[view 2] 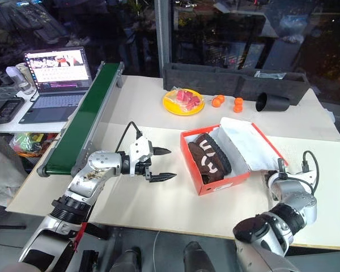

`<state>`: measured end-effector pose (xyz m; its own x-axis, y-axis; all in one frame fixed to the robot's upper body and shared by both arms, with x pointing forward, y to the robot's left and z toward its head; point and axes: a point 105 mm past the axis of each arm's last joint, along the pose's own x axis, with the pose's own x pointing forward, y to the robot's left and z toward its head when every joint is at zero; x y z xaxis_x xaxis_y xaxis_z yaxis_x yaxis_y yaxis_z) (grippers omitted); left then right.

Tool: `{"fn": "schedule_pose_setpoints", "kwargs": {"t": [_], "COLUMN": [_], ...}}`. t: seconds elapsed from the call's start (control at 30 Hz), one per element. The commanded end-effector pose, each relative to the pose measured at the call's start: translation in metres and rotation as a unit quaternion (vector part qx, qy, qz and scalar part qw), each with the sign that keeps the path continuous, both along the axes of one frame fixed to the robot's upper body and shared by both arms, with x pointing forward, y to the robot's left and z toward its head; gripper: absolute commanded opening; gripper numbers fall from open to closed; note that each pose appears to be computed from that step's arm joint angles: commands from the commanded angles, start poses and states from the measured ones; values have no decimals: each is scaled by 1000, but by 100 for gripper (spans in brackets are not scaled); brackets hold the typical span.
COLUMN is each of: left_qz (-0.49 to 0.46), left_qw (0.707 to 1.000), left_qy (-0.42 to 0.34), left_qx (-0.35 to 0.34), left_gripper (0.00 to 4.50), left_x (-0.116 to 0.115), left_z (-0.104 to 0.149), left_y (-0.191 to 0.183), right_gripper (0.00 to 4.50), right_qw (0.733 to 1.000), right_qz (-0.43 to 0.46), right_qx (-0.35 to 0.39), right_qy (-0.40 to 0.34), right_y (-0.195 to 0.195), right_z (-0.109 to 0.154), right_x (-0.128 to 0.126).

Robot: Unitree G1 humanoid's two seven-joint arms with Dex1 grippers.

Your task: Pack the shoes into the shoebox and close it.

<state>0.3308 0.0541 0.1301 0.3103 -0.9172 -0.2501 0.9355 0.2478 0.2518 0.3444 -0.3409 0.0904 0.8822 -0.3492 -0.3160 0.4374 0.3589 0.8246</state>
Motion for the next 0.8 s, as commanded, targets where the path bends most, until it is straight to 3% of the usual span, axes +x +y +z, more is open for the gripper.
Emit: {"fn": "schedule_pose_setpoints", "kwargs": {"t": [0.03,0.2,0.37,0.43,0.53,0.63,0.8], "left_qz": [-7,-7,-5,-5,-6,-4,4], "left_qw": [1000,1000,1000,1000,1000,1000,1000], "left_qy": [-25,-24,-24,-24,-25,-26,-29], "left_qx": [-6,-6,-6,-7,-7,-8,-8], "left_gripper": [450,450,450,450,450,450,450], "left_x": [-2,-3,-2,-2,-2,-1,-1], "left_z": [11,11,12,12,12,12,12], "left_y": [-1,0,-1,-1,-2,-3,0], "right_gripper": [2,2,2,2,2,2,2], "right_qw": [973,890,825,810,814,782,756], "right_qz": [73,207,349,387,402,441,489], "right_qx": [-83,-168,-265,-310,-375,-435,-433], "right_qy": [-203,-371,-356,-312,-187,-72,48], "right_y": [33,107,158,167,165,168,167], "right_z": [101,182,192,184,156,112,43], "right_x": [-4,-47,-64,-57,-21,5,21]}}
